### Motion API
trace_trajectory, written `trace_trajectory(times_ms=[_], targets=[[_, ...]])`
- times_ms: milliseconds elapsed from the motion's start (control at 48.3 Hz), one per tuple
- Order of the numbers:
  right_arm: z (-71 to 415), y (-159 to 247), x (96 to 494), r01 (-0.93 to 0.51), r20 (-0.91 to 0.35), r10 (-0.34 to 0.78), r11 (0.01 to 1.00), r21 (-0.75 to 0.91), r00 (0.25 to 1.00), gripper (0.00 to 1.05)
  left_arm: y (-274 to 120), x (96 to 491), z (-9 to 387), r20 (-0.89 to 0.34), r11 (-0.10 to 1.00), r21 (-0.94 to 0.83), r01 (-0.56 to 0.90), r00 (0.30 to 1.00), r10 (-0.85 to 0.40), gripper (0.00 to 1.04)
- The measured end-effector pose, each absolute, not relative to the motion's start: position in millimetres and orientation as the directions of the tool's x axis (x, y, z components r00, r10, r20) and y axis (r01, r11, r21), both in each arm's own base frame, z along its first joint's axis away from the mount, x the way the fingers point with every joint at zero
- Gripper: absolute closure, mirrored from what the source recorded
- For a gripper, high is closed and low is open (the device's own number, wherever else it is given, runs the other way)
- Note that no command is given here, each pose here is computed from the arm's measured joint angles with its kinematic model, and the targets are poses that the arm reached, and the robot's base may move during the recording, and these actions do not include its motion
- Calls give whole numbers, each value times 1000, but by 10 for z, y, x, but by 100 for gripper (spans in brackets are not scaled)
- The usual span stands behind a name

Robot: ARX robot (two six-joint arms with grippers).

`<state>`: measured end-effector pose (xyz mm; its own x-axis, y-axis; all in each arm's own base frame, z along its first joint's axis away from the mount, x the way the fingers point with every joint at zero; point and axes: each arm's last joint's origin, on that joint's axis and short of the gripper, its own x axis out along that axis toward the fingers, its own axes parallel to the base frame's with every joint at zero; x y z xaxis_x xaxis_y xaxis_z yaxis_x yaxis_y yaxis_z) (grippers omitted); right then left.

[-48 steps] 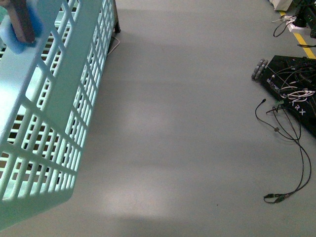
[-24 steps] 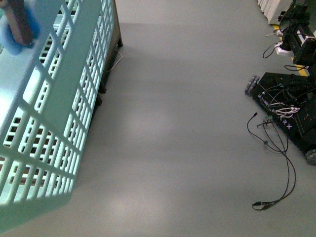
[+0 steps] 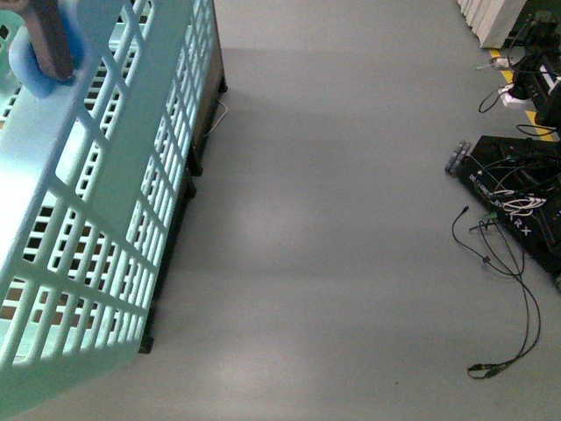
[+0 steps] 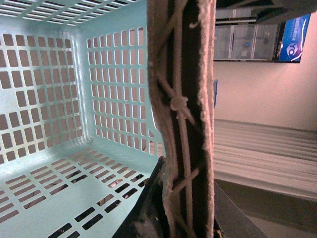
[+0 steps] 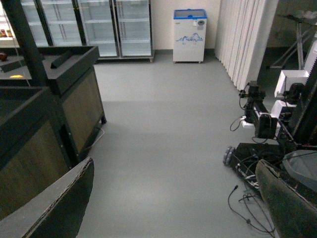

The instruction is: Pick lemon and mango into basket

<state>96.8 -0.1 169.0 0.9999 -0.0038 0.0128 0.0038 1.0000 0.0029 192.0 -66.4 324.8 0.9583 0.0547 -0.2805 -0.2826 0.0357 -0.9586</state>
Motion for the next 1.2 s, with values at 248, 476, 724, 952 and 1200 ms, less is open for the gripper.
trace_trajectory(times_ms=[248, 476, 724, 952, 1200], targets=[[1689, 0, 970, 0, 10, 0, 1000, 3, 1000, 9, -656, 1918, 3250, -279, 43, -958, -282, 958, 67, 98], [1691, 0, 968, 0, 13, 0, 1000, 3, 1000, 9, -656, 1917, 3252, -278, 42, -959, -281, 958, 67, 98], [1691, 0, 968, 1, 13, -1, 1000, 3, 1000, 9, -656, 1919, 3251, -278, 42, -959, -281, 958, 69, 98], [1691, 0, 968, 1, 14, -1, 1000, 2, 1000, 9, -656, 1918, 3251, -278, 42, -959, -281, 958, 67, 98], [1691, -1, 968, 2, 14, -2, 1000, 3, 1000, 9, -656, 1917, 3252, -278, 43, -959, -281, 958, 68, 98]])
